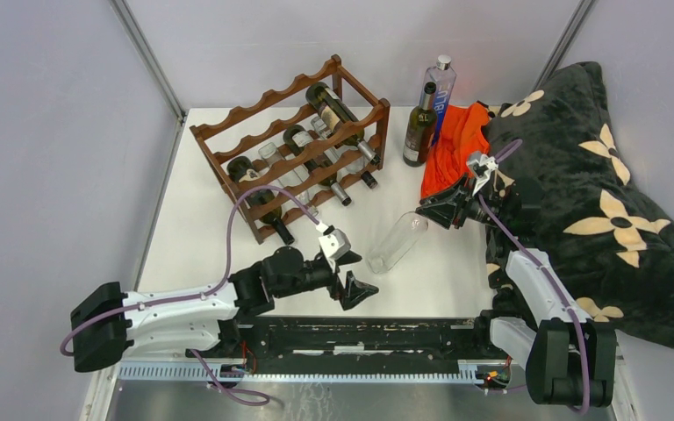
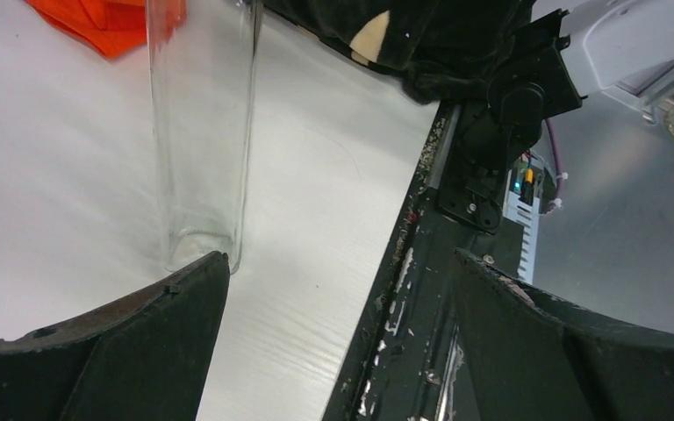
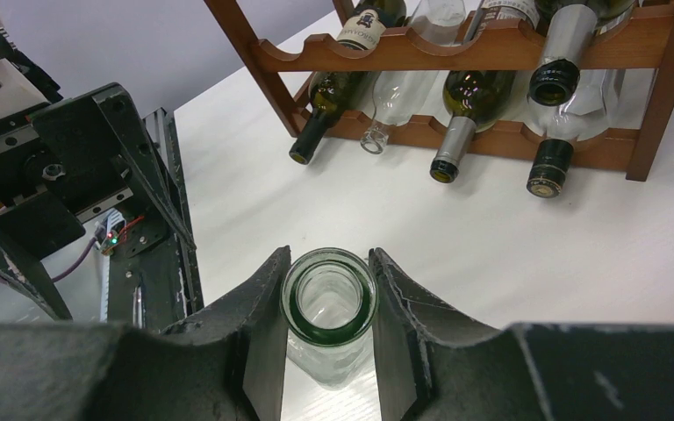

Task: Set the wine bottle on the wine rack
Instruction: Adjust the wine bottle at the center of the board.

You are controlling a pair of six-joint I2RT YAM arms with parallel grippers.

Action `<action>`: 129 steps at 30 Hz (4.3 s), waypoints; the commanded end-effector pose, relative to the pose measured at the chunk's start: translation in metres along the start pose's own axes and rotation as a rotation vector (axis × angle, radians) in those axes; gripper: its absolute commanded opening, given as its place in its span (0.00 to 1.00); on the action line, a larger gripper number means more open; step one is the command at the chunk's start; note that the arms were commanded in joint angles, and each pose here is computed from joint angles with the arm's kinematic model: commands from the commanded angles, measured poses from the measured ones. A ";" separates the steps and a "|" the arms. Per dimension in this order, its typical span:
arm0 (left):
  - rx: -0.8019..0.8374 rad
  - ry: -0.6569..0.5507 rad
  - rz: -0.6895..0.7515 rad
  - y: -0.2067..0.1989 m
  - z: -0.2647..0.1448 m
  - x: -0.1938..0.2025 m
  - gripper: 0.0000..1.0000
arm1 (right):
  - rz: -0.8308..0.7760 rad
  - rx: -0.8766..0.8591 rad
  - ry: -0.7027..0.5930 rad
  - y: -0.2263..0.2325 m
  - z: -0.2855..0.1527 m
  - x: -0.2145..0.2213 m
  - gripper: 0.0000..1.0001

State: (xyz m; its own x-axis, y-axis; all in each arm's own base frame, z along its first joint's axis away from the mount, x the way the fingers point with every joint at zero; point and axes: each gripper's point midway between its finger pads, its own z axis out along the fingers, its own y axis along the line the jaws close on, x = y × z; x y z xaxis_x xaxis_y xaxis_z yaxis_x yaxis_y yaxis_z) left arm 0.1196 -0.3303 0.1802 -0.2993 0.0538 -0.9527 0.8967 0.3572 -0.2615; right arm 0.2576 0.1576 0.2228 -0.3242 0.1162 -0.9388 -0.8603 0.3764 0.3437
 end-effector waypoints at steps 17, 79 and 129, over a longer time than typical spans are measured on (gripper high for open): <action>-0.267 -0.026 0.236 0.060 0.074 -0.009 1.00 | -0.022 -0.029 0.003 0.000 0.000 0.003 0.00; 0.004 0.467 0.346 0.070 0.041 0.066 0.02 | -0.529 -0.156 0.317 0.001 -0.012 0.028 0.91; -0.046 0.464 0.423 0.081 0.043 0.074 0.12 | -0.646 -0.422 0.688 -0.004 0.024 0.208 0.13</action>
State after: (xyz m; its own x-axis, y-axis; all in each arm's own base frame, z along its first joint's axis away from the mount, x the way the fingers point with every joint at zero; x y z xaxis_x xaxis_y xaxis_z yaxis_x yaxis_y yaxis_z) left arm 0.1668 -0.3155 0.0494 -0.0985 0.6917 -0.7154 0.9716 0.2223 0.0811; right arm 0.1960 0.1946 0.0161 0.1819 -0.6179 -0.7650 -0.9800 -0.1781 -0.0891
